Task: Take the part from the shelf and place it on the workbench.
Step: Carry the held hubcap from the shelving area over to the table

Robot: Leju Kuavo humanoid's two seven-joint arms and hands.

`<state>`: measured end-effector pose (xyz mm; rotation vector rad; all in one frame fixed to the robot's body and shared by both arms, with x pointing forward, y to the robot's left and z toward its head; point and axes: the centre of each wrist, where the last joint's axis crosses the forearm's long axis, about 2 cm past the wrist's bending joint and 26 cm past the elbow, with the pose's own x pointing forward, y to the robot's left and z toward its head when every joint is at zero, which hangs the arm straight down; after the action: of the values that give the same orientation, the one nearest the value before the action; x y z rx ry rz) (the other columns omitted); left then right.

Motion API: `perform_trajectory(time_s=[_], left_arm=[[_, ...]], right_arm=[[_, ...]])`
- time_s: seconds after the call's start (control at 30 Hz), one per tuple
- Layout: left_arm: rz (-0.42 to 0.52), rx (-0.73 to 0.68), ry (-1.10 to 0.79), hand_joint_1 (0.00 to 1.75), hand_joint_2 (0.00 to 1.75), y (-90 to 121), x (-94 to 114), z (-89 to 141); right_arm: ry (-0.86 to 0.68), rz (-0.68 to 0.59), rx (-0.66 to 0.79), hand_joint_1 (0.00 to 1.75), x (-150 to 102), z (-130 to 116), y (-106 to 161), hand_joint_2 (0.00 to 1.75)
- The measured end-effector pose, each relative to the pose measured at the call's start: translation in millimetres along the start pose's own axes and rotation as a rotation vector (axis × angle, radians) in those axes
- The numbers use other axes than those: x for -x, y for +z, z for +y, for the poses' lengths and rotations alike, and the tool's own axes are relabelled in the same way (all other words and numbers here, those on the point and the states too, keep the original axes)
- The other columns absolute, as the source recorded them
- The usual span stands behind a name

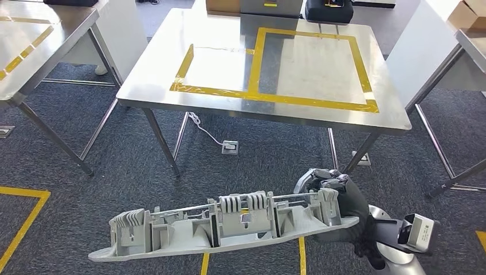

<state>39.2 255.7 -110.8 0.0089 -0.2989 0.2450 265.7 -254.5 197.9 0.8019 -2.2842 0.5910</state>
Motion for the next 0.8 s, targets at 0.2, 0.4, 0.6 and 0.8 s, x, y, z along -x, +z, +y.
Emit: perform_trajectory(time_s=[0.2,0.4,0.6,0.8], left_arm=[[-0.007,0.001,0.003,0.00,1.75,-0.4,-2.0,-0.8],[-0.013,0.006,-0.003,0.00,1.75,-0.8,-4.2,-0.7],[-0.006,0.004,-0.003,0.00,1.75,-0.1,-0.2,0.9],[-0.016,0.007,-0.002,0.00,1.75,0.0,-0.2,-0.3]], right_arm=[[0.007,-0.008,0.004,1.75,-0.4,-2.1,-1.2,1.75],[0.023,-0.016,0.007,1.75,-1.0,-0.8,-0.4,1.75],[0.047,-0.019,-0.005,1.75,-0.2,4.3,3.3,1.75],[0.060,-0.038,-0.011,1.75,-2.7,3.0,-1.1,1.75]])
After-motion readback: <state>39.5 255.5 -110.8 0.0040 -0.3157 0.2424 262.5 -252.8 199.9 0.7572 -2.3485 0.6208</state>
